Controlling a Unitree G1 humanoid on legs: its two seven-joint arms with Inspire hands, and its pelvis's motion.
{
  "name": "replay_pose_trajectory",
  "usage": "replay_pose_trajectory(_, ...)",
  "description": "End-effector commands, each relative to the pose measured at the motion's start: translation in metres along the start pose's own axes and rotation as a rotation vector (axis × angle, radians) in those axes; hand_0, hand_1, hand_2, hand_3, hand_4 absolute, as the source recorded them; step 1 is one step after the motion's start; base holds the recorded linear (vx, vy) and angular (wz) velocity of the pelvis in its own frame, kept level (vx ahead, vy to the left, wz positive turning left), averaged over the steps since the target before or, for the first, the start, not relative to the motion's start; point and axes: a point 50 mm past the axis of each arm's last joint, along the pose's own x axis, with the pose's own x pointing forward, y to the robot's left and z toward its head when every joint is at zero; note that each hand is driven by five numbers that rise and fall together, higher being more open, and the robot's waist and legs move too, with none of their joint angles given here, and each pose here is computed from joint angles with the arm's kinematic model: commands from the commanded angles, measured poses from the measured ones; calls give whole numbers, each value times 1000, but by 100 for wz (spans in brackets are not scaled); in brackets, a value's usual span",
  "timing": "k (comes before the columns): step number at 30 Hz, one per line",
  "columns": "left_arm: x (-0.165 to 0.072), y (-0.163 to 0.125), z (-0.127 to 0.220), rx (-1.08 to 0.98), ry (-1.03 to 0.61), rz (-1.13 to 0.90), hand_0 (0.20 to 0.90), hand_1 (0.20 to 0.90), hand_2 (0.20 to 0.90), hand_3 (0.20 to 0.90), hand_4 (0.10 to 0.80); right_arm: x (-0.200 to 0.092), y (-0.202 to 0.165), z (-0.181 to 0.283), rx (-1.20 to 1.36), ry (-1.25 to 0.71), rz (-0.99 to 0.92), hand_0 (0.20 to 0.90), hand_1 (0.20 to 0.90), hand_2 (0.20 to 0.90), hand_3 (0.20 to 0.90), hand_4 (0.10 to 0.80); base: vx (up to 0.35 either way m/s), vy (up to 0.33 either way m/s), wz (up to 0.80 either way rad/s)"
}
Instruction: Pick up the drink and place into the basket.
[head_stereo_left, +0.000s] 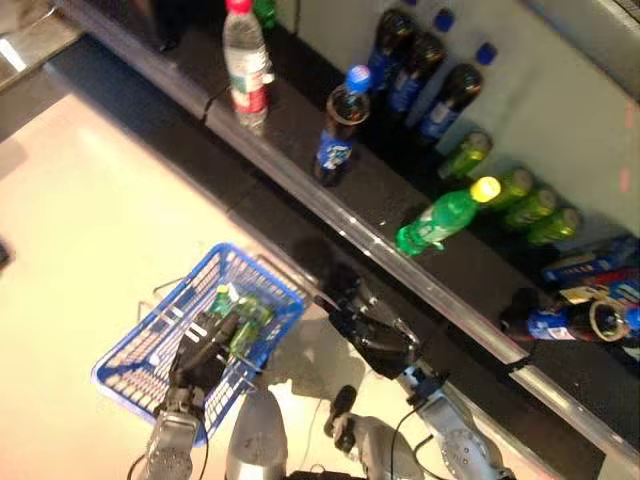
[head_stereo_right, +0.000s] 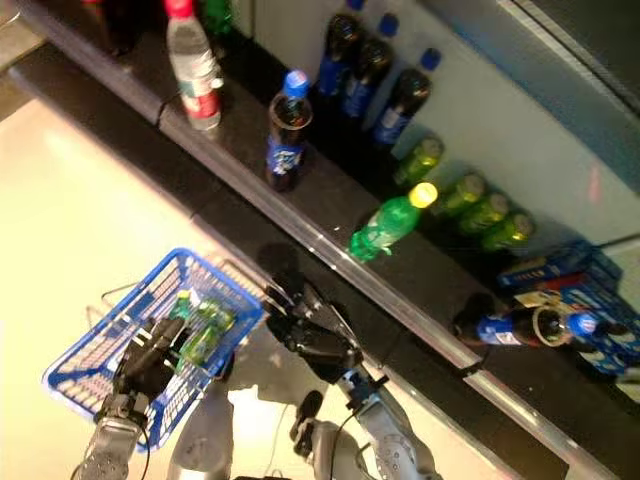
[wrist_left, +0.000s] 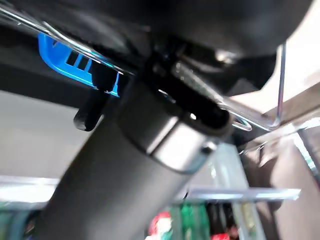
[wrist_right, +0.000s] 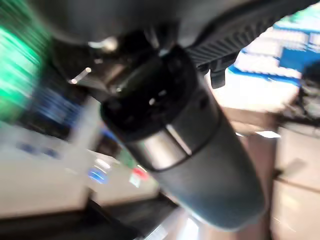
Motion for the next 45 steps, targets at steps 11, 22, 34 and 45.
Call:
replay_pose_trajectory(11,-9,2,-13,-79,-204,65,300,300,300,200,100,-65,-62,-23,-272,168,-564,900,900,900,900,800,-24,-42,53)
replay_pose_trajectory(22,-12,7,-27,-191,-221,199,300,300,300,200,100,-115,-93,-23,-326,309,-810,900,900,900,900,800,-121,153,63)
replay_pose_trajectory(34,12,-12,-26,-109,-147,128,300,300,300,200,100,-136,-106,-48,-269,326,-1073,900,900,900,900,800,127,451,47)
replay_pose_trajectory(45,10,-9,-32,-98,-105,143,300,300,300,200,100,-166,-116,-49,-263,378,-1241,900,900,900,900,800,263,251,25)
